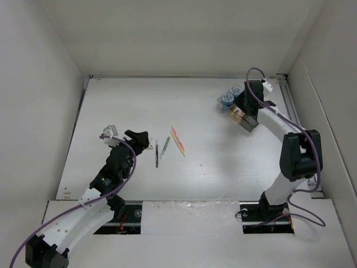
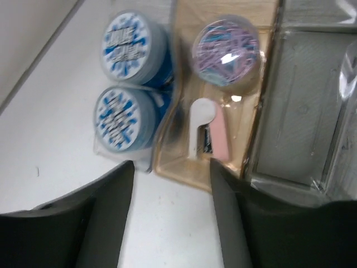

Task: Sort the stationery into containers
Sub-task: Place the stationery in the storage box, then pick up the stationery from the center of the board.

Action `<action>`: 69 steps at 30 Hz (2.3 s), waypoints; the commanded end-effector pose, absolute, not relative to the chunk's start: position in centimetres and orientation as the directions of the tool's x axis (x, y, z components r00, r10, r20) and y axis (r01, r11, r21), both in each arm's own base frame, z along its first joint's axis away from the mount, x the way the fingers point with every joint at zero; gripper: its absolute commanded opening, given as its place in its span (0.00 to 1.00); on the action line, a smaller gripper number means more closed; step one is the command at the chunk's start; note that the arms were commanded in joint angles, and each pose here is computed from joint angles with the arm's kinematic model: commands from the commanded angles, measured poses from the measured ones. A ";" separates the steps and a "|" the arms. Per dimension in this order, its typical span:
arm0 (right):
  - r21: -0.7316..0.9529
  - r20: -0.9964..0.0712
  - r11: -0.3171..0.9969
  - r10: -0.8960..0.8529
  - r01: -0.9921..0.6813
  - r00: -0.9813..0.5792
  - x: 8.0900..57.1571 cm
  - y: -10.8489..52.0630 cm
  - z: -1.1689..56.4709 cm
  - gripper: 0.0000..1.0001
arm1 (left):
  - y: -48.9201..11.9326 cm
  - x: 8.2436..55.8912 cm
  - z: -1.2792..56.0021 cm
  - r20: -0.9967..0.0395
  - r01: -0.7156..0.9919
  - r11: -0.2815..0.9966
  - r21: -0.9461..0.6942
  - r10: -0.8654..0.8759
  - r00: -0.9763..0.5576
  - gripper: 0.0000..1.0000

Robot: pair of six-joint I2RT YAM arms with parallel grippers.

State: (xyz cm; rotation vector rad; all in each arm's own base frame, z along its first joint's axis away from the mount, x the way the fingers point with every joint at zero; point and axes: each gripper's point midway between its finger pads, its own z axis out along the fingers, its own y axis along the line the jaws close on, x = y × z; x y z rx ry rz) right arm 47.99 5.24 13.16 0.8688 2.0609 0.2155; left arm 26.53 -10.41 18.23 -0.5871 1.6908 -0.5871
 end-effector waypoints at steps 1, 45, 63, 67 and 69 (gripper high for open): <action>0.500 -0.708 0.785 0.613 0.365 -0.349 47.3 9.2 18.5 0.45 | -10.3 26.8 20.5 -0.715 -0.034 0.724 -0.689 -0.688 -0.125 0.64; 0.374 -0.660 0.899 0.084 -0.230 -0.746 34.7 50.8 7.0 0.54 | -5.0 23.5 23.5 -0.598 -0.041 0.597 -0.801 -0.794 0.110 0.64; 0.350 -0.636 0.914 0.073 -0.203 -0.768 33.9 51.3 3.0 0.44 | -4.8 23.2 24.0 -0.579 -0.025 0.581 -0.814 -0.806 0.120 0.64; 0.346 -0.641 0.917 0.076 -0.200 -0.764 34.1 51.2 3.3 0.40 | -4.8 23.2 24.0 -0.579 -0.025 0.581 -0.814 -0.806 0.120 0.64; 0.346 -0.641 0.917 0.076 -0.200 -0.764 34.1 51.2 3.3 0.54 | -4.8 23.2 24.0 -0.579 -0.025 0.581 -0.814 -0.806 0.120 0.64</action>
